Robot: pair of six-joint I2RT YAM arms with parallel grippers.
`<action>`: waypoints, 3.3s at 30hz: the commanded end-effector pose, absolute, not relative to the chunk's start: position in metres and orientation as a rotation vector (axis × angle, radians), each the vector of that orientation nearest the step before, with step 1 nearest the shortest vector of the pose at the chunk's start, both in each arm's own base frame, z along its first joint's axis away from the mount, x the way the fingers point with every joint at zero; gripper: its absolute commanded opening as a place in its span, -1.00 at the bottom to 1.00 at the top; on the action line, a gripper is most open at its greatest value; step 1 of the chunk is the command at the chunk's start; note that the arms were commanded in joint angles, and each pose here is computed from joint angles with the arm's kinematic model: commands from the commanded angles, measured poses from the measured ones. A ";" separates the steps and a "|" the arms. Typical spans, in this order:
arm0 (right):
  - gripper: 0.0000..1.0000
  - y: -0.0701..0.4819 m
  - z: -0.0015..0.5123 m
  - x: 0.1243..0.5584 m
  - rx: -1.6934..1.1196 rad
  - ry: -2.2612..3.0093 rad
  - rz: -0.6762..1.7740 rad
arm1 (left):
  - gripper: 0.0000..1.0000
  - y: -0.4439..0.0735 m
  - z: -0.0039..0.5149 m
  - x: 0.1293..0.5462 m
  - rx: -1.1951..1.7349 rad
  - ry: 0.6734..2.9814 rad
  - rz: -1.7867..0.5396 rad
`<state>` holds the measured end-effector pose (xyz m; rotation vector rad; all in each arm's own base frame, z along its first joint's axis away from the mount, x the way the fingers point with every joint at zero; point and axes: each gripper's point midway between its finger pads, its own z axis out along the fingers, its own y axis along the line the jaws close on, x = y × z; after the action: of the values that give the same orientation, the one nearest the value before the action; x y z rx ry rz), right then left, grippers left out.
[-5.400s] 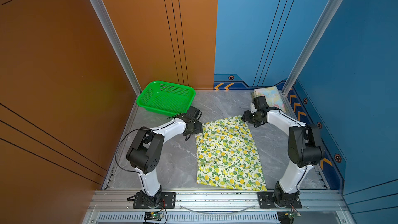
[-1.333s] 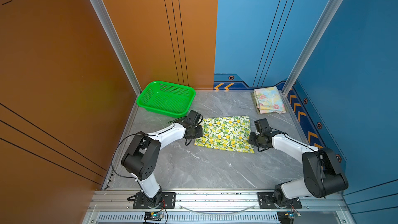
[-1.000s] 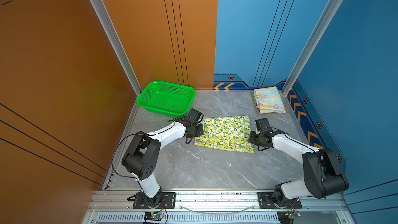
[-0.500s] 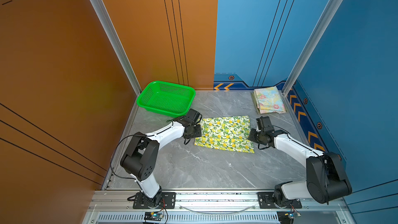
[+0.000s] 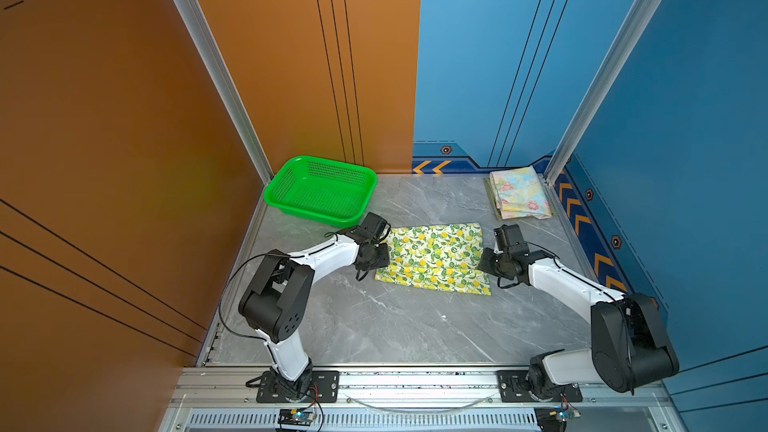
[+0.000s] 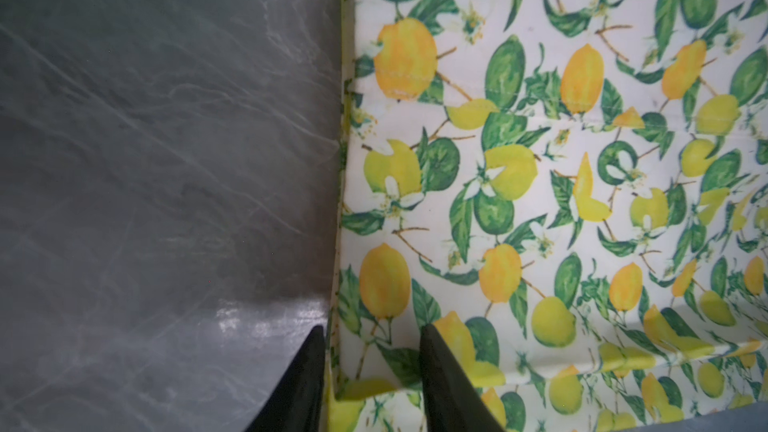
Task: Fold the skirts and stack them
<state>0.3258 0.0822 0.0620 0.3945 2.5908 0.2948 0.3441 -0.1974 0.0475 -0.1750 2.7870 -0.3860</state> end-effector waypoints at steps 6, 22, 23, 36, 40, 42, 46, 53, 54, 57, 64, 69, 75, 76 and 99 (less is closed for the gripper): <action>-1.00 0.085 0.068 0.332 0.375 2.572 0.298 | -0.84 -0.203 0.050 0.349 -0.187 2.784 -0.429; -1.00 0.084 0.099 0.345 0.361 2.505 0.306 | -1.00 -0.190 0.103 0.366 -0.202 2.675 -0.468; -1.00 0.084 0.103 0.346 0.358 2.499 0.307 | -1.00 -0.188 0.108 0.367 -0.208 2.665 -0.469; -1.00 0.075 0.115 0.314 0.380 2.480 0.300 | -1.00 -0.184 0.109 0.339 -0.214 2.642 -0.497; -1.00 0.071 0.101 0.297 0.400 2.498 0.290 | -1.00 -0.185 0.087 0.322 -0.209 2.680 -0.481; -1.00 0.068 0.091 0.289 0.410 2.513 0.279 | -1.00 -0.186 0.079 0.317 -0.205 2.693 -0.465; -1.00 0.065 0.065 0.278 0.423 2.546 0.263 | -1.00 -0.187 0.054 0.307 -0.200 2.734 -0.433; -1.00 0.067 0.045 0.274 0.411 2.586 0.241 | -1.00 -0.188 0.036 0.299 -0.192 2.773 -0.409; -0.93 0.067 0.047 0.274 0.409 2.588 0.239 | -1.00 -0.188 0.037 0.299 -0.188 2.770 -0.411; -0.46 0.067 0.053 0.275 0.394 2.593 0.231 | -0.47 -0.188 0.042 0.298 -0.182 2.760 -0.423; -0.16 0.066 0.083 0.283 0.375 2.533 0.216 | 0.31 -0.182 0.062 0.302 -0.196 2.704 -0.424; -0.31 0.081 0.094 0.293 0.333 2.542 0.249 | 0.24 -0.190 0.082 0.314 -0.172 2.662 -0.451; -0.47 0.115 0.085 0.300 0.275 2.590 0.286 | 0.14 -0.220 0.098 0.329 -0.104 2.639 -0.515; -0.48 0.120 0.081 0.300 0.265 2.599 0.286 | 0.14 -0.228 0.101 0.332 -0.089 2.635 -0.527; -1.00 0.124 0.039 0.236 0.243 2.630 0.190 | 0.10 -0.339 0.063 0.305 0.125 2.725 -0.645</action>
<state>0.2343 0.1341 0.0276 0.2054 2.6709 0.2331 0.3122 -0.3204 0.0655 0.1046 2.7127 -0.6004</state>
